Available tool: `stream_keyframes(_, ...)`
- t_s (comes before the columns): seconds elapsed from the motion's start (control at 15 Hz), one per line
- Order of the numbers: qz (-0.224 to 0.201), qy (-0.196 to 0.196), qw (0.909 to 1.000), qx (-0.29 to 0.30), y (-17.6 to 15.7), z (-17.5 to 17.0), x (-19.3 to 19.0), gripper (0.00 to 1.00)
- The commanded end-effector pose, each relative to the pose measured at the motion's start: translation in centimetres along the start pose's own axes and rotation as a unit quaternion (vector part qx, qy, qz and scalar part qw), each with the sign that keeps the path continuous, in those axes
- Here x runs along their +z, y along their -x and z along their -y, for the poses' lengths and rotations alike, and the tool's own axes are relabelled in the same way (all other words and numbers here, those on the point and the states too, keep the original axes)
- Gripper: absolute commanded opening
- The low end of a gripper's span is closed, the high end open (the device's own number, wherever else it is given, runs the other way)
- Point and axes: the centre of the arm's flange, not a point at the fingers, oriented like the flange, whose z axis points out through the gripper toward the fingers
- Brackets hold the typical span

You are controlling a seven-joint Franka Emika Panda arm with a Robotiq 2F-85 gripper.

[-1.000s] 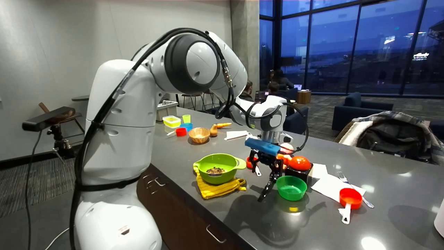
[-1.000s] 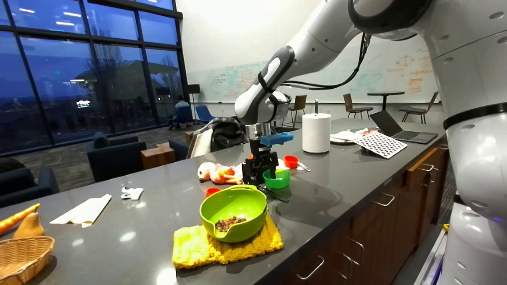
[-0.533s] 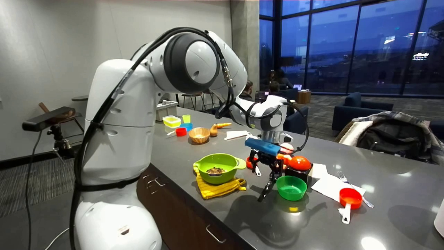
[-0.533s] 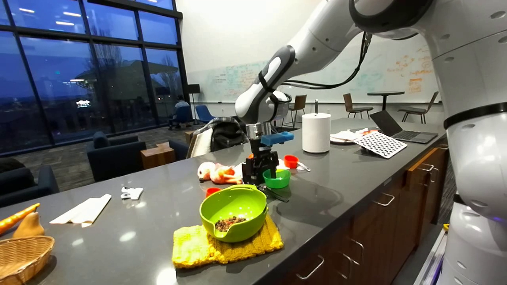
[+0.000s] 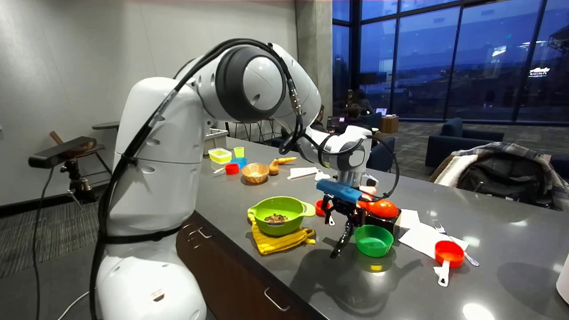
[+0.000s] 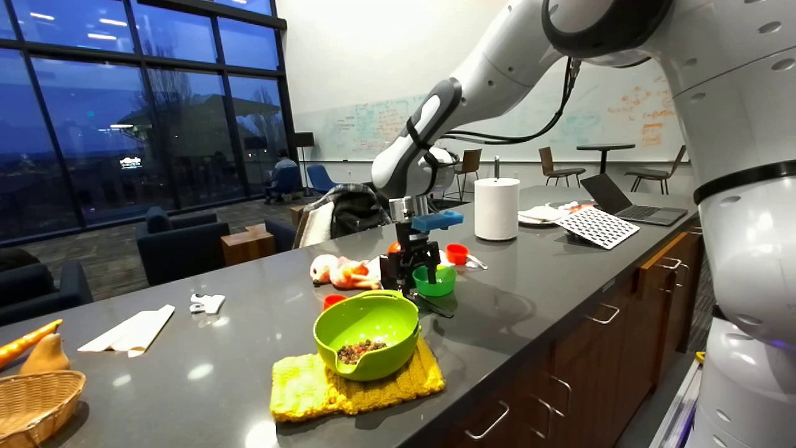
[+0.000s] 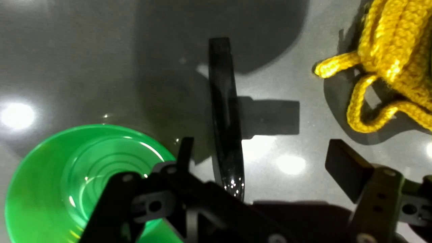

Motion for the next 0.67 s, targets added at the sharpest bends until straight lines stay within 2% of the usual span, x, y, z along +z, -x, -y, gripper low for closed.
stream_keyframes(0.0,0.009,-0.019,0.9998,0.0,-0.5,-0.8,-0.2,1.0)
stream_keyframes(0.6,0.036,-0.042,0.9984,0.01,-0.8,-2.3,1.5,1.0)
